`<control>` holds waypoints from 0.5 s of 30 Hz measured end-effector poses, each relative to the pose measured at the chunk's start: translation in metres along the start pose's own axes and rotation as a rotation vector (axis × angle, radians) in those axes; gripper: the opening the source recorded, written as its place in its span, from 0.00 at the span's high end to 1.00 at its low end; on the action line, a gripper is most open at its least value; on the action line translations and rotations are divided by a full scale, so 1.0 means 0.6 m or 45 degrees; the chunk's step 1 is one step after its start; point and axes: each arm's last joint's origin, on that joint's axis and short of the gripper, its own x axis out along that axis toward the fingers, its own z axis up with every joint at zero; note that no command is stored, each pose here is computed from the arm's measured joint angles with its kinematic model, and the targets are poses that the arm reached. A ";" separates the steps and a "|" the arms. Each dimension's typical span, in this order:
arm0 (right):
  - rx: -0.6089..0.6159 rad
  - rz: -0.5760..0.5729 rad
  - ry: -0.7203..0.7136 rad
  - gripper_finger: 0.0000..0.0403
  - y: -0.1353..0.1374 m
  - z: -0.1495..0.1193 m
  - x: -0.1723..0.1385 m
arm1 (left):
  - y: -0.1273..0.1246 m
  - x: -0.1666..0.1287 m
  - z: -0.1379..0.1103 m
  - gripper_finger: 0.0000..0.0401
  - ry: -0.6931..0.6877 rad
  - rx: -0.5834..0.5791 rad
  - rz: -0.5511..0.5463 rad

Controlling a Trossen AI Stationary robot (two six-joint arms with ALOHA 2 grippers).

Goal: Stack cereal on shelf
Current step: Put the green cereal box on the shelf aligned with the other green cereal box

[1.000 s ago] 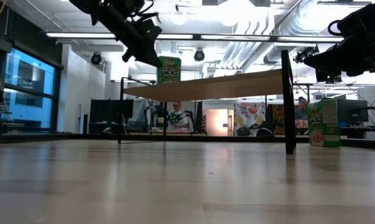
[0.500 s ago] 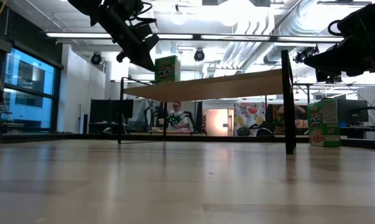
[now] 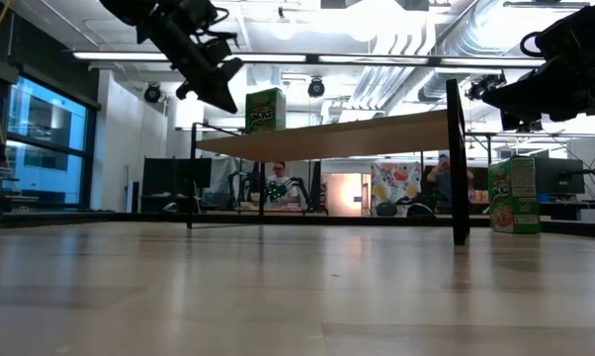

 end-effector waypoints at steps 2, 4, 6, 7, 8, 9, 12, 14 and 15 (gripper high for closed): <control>-0.002 0.000 0.000 1.00 0.000 0.000 0.000 | 0.002 -0.015 0.002 1.00 -0.023 0.002 -0.053; 0.000 0.000 0.000 1.00 0.000 0.000 0.000 | 0.001 -0.031 -0.001 1.00 -0.061 0.001 -0.117; -0.001 0.000 0.000 1.00 0.000 0.000 0.000 | -0.003 -0.044 -0.012 1.00 -0.134 0.003 -0.183; -0.001 0.000 0.000 1.00 0.000 0.000 0.000 | -0.005 -0.049 -0.021 1.00 -0.173 0.000 -0.217; -0.001 0.000 0.001 1.00 0.000 0.000 0.000 | -0.007 -0.053 -0.033 1.00 -0.219 -0.006 -0.254; 0.000 0.000 0.000 1.00 0.000 0.000 0.000 | -0.009 -0.058 -0.046 1.00 -0.272 -0.006 -0.293; -0.001 0.000 0.000 1.00 0.000 0.000 0.000 | -0.016 -0.071 -0.087 1.00 -0.436 0.024 -0.415; 0.000 0.000 0.000 1.00 0.000 0.000 0.000 | -0.021 -0.078 -0.116 1.00 -0.533 0.041 -0.498; -0.001 0.000 0.000 1.00 0.000 0.000 0.000 | -0.023 -0.082 -0.128 1.00 -0.584 0.035 -0.541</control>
